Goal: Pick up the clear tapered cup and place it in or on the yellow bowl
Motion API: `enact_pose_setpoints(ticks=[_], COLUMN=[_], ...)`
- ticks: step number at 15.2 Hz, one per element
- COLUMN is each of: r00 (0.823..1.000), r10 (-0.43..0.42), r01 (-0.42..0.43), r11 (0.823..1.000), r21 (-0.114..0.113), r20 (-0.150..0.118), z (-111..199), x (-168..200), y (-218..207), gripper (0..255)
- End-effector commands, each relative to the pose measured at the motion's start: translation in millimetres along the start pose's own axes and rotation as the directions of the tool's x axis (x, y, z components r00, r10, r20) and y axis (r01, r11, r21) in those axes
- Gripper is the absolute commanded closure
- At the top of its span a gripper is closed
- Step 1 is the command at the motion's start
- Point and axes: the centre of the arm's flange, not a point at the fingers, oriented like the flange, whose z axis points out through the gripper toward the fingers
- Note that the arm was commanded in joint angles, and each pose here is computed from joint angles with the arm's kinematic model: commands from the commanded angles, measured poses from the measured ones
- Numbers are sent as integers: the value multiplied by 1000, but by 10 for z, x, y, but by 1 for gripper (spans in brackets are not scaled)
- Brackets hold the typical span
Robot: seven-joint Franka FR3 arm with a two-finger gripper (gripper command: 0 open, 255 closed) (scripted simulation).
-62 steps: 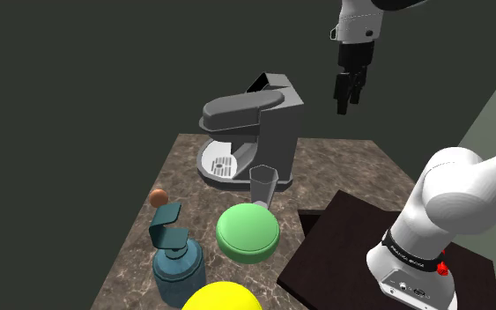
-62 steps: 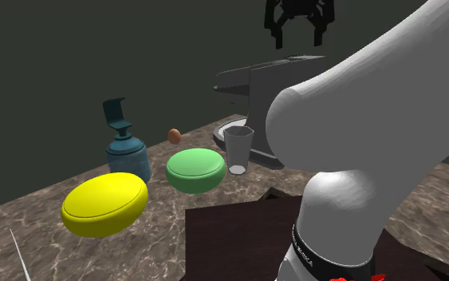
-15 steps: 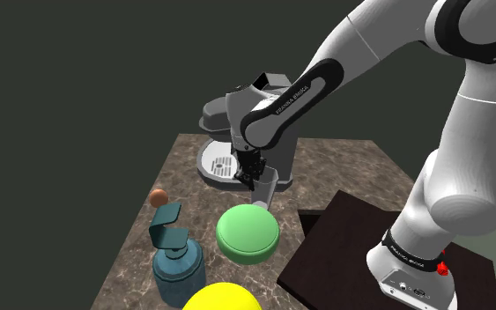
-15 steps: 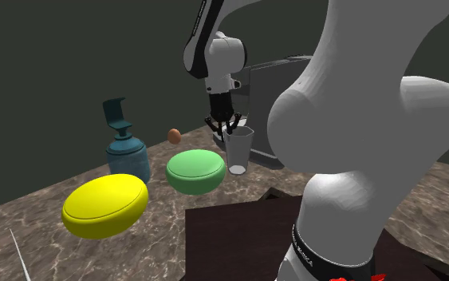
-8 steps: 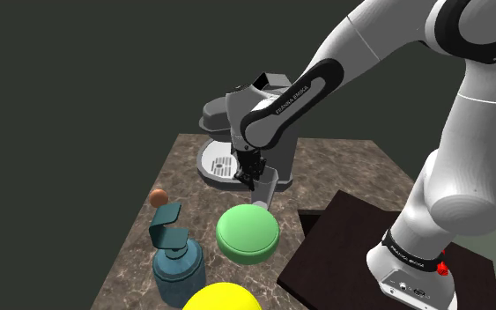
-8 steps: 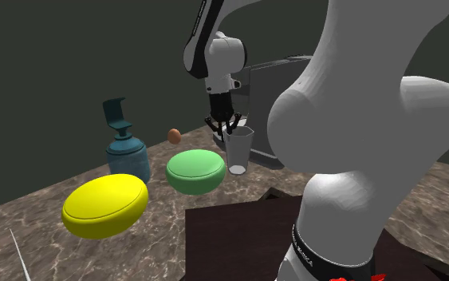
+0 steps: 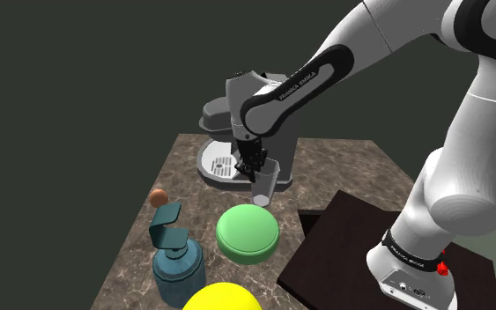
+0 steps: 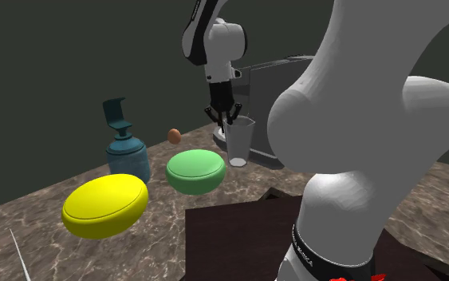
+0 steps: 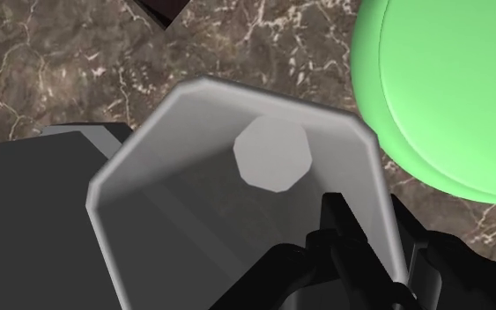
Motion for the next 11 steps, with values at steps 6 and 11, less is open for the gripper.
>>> enact_pose_setpoints(ticks=[6, 11], r00=[1000, 1000], r10=[0, 0], r01=[0, 0], r11=[1000, 1000], r21=[0, 0], r20=[0, 0], z=[-376, -635], x=[-56, -95], y=[36, 66], gripper=[255, 255])
